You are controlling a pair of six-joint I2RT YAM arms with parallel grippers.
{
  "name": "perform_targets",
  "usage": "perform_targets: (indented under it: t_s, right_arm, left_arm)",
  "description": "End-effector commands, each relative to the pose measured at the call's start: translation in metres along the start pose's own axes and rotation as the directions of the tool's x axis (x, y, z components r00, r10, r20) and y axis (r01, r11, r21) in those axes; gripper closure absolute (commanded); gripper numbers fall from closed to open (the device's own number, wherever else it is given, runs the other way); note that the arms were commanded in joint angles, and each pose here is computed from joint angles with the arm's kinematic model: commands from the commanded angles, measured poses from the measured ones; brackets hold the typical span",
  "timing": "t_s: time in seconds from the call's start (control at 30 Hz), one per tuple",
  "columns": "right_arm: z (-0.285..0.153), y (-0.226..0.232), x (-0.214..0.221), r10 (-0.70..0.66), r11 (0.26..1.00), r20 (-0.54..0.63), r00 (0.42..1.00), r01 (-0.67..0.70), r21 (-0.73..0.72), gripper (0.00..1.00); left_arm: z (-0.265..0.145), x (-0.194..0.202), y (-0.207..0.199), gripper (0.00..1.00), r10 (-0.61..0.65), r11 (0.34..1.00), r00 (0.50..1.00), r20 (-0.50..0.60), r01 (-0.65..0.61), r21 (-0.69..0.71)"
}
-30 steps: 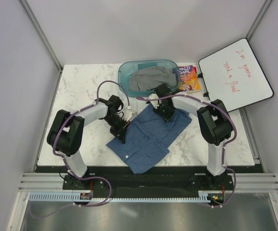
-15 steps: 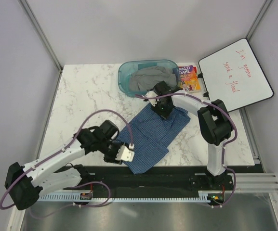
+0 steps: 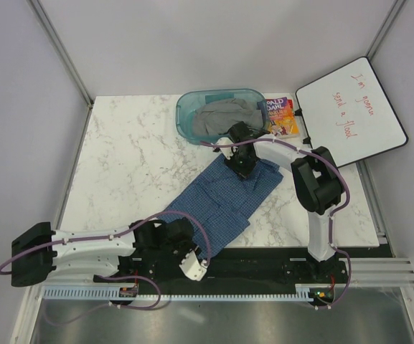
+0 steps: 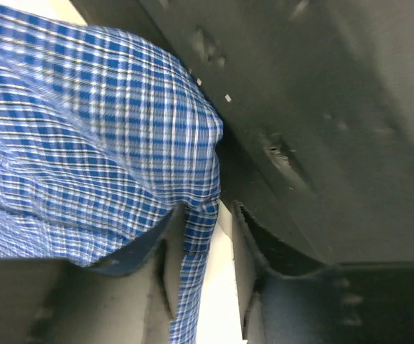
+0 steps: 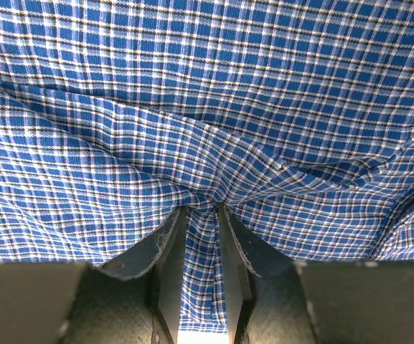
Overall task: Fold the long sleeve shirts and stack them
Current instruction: Fold the shirt
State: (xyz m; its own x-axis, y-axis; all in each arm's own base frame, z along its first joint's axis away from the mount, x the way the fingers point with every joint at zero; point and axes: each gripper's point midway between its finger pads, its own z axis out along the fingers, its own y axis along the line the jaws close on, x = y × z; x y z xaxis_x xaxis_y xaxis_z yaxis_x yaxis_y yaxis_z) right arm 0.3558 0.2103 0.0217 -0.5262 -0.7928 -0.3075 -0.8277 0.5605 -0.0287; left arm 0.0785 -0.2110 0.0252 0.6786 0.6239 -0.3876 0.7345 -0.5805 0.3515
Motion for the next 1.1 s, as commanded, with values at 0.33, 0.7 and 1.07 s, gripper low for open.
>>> perform_targets:
  t_s: [0.33, 0.7, 1.07]
  right_arm:
    - [-0.001, 0.001, -0.02, 0.003, 1.0, 0.05, 0.999, -0.002, -0.028, 0.68]
    - [-0.021, 0.04, -0.042, -0.041, 0.988, 0.134, 0.99, 0.06, -0.139, 0.67]
    - [-0.012, 0.088, -0.059, -0.098, 0.96, 0.179, 0.979, 0.14, -0.241, 0.66]
  left_arm:
    - [-0.016, -0.052, 0.053, 0.98, -0.093, 0.992, 0.988, 0.125, 0.102, -0.071]
    - [-0.038, -0.147, 0.052, 0.98, -0.413, 0.896, 0.876, 0.25, 0.341, 0.286]
    - [-0.004, -0.176, 0.081, 0.82, -0.555, 0.824, 0.797, 0.238, 0.486, 0.293]
